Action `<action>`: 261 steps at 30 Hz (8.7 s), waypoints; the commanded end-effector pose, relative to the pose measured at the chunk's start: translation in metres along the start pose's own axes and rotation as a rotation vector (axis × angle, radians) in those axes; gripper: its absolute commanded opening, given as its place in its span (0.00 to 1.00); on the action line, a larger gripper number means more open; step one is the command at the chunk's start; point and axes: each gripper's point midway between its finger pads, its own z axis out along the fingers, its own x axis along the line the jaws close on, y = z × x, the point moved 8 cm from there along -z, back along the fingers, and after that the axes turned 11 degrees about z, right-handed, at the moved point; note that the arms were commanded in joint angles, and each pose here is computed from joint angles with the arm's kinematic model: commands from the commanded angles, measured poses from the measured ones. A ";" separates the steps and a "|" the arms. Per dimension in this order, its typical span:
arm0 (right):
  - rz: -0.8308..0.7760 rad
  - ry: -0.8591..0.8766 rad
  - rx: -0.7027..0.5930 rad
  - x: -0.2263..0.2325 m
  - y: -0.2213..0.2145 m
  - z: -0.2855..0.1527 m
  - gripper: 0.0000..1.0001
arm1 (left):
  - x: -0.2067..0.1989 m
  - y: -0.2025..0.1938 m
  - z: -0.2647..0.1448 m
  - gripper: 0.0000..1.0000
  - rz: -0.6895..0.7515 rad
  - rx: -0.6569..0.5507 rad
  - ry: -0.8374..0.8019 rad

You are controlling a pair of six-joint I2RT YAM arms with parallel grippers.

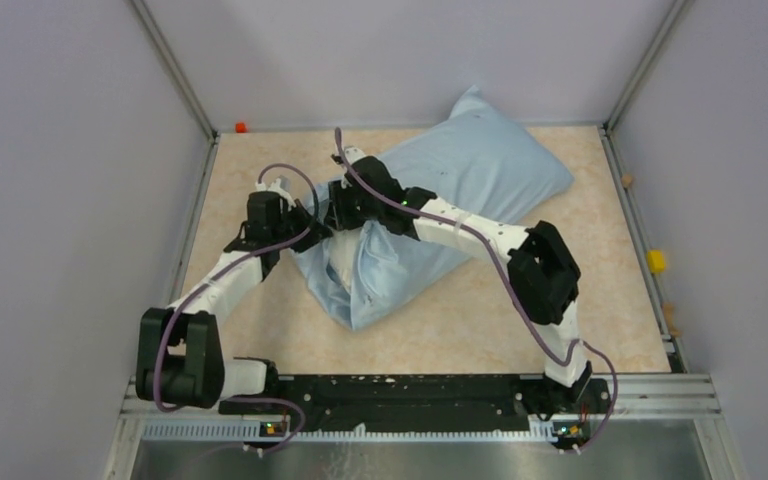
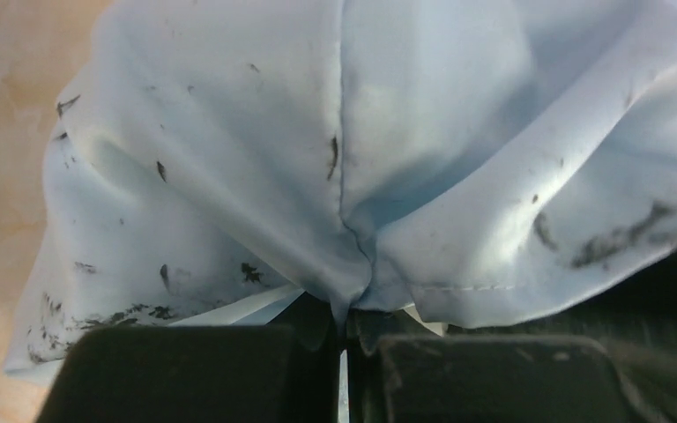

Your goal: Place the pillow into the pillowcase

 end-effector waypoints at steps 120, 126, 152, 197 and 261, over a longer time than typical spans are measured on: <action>-0.411 -0.481 0.177 -0.007 -0.104 -0.083 0.50 | -0.032 -0.046 -0.075 0.00 0.105 0.093 -0.006; -0.352 -0.537 0.221 -0.025 -0.116 -0.062 0.14 | -0.037 -0.051 -0.079 0.00 0.177 0.131 -0.107; -0.093 -0.351 0.071 -0.031 -0.094 -0.025 0.20 | -0.075 -0.025 -0.109 0.00 0.096 0.006 -0.259; -0.354 -0.562 -0.183 0.025 -0.045 -0.117 0.55 | -0.043 -0.034 -0.086 0.64 0.155 0.007 -0.063; -0.158 -0.105 -0.261 0.100 -0.008 -0.150 0.00 | -0.077 -0.034 -0.021 0.52 0.055 -0.052 -0.337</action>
